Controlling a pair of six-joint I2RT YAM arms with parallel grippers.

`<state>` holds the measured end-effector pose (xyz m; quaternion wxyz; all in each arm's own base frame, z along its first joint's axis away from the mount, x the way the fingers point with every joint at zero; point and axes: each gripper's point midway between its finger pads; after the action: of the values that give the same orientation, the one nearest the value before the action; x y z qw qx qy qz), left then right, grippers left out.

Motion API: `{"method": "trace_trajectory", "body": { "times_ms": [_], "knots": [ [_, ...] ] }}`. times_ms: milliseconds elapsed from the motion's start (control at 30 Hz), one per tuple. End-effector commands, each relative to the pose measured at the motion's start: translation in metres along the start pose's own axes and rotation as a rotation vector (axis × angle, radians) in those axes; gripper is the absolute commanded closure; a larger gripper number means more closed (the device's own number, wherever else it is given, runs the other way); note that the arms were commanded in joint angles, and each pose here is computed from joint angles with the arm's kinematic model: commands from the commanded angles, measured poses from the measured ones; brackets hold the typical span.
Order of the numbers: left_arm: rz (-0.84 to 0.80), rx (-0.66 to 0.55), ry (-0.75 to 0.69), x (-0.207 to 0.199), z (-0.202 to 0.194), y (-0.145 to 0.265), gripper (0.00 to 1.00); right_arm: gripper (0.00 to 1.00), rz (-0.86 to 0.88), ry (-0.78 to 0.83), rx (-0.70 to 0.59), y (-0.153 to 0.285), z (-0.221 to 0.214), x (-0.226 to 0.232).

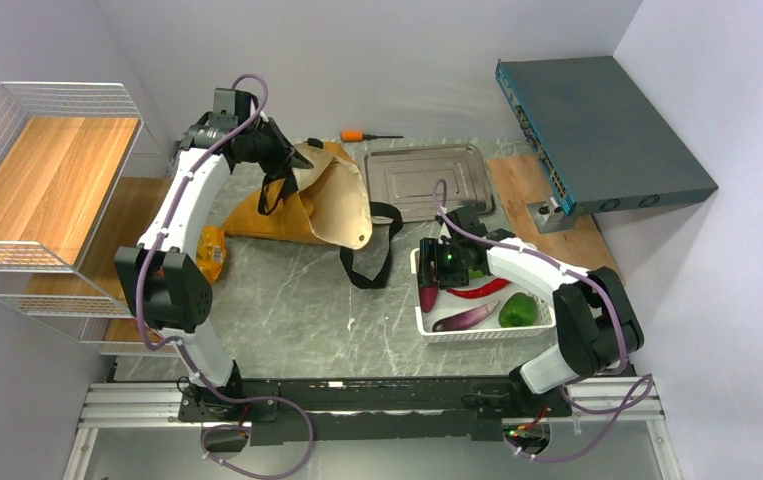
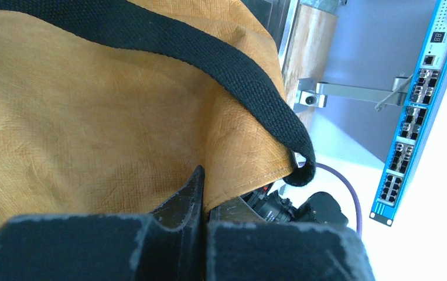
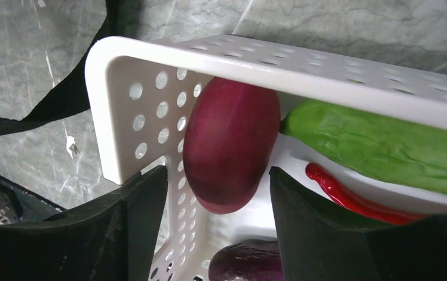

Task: Place the food into the grocery bag and tie it
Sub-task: Pick up the fake vegetable from the bin.

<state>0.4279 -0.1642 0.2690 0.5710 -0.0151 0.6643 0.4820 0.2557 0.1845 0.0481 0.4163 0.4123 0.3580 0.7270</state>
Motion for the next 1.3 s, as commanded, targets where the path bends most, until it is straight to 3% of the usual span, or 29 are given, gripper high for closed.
{"method": "trace_trajectory", "body": {
  "times_ms": [0,100,300,400,1267],
  "knots": [
    [-0.088,-0.035,-0.049,-0.026,-0.003,0.025,1.0,0.37,0.005,0.019,-0.004,-0.004,0.007,0.0],
    [-0.087,-0.035,-0.049,-0.026,-0.003,0.026,1.0,0.44,0.003,0.015,0.004,-0.005,0.005,-0.001],
    [-0.092,-0.03,-0.046,-0.027,-0.004,0.026,1.0,0.86,-0.002,0.009,0.003,-0.003,0.004,-0.001],
    [-0.093,-0.028,-0.044,-0.027,-0.004,0.025,1.0,0.99,-0.009,0.006,0.004,-0.003,0.003,-0.002],
    [-0.097,-0.038,-0.051,-0.03,-0.002,0.028,1.0,1.0,-0.041,0.055,-0.024,0.025,0.023,0.0]
  ]
}}
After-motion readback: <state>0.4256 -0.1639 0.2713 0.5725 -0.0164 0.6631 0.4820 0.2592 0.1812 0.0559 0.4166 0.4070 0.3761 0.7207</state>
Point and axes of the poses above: each gripper's point midway between its finger pads, its own y axis back along the fingers, its own x axis along the line the jaws close on, z = x × y, and after that the axes turned 11 degrees about y, right-handed
